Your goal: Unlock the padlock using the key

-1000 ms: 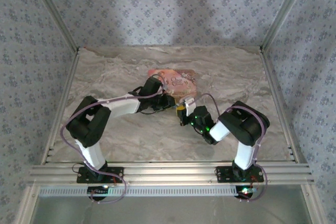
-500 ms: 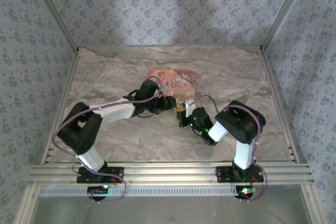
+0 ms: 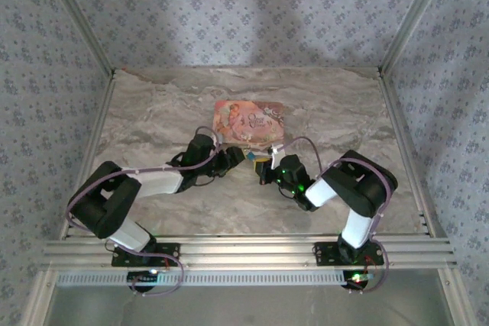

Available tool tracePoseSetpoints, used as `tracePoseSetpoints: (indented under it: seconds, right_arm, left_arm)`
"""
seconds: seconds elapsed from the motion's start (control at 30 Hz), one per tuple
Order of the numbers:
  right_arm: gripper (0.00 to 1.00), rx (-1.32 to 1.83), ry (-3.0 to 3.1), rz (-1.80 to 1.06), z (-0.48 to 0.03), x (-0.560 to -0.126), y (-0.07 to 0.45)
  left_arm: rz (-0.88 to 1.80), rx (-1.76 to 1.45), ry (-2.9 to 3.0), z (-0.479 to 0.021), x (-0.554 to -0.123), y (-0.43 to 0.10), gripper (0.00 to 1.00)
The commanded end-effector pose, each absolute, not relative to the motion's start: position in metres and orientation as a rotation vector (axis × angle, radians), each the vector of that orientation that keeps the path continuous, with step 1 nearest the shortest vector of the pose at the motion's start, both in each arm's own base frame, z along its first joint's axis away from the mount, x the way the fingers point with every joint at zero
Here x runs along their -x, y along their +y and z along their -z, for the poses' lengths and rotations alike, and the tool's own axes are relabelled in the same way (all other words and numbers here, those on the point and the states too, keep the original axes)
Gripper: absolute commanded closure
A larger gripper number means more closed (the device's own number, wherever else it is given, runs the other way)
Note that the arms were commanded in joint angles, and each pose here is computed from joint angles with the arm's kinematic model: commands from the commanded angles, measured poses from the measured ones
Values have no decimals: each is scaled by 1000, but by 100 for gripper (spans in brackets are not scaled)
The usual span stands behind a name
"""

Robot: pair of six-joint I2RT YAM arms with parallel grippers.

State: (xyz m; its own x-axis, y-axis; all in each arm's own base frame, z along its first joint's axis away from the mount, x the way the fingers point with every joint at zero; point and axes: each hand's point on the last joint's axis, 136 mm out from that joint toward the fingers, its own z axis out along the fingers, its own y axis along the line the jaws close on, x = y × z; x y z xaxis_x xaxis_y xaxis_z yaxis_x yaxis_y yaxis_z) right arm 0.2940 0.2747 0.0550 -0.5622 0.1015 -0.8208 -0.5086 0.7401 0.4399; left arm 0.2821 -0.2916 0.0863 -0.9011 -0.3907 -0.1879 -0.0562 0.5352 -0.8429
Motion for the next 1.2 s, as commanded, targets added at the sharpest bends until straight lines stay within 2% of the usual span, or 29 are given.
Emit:
tracePoseSetpoints:
  seconds: [0.0, 0.3, 0.67, 0.87, 1.0, 1.17]
  right_arm:
    - [100, 276, 2048, -917, -63, -290, 285]
    - [100, 258, 2072, -958, -66, -287, 290]
    - [100, 224, 2083, -1006, -79, -286, 294]
    - [100, 173, 2074, -1058, -91, -290, 300]
    - [100, 159, 2082, -1052, -90, -292, 300]
    - [100, 136, 2077, -1083, -95, -293, 302]
  left_arm:
    - [1404, 435, 2300, -99, -293, -299, 41]
    - [1443, 561, 2296, -80, -293, -303, 48]
    - [1479, 598, 2313, -70, -294, -312, 51]
    - [1449, 608, 2361, -63, -293, -314, 51]
    - [1394, 656, 2397, -56, -289, -307, 46]
    - [1368, 709, 2424, -50, -286, -303, 45]
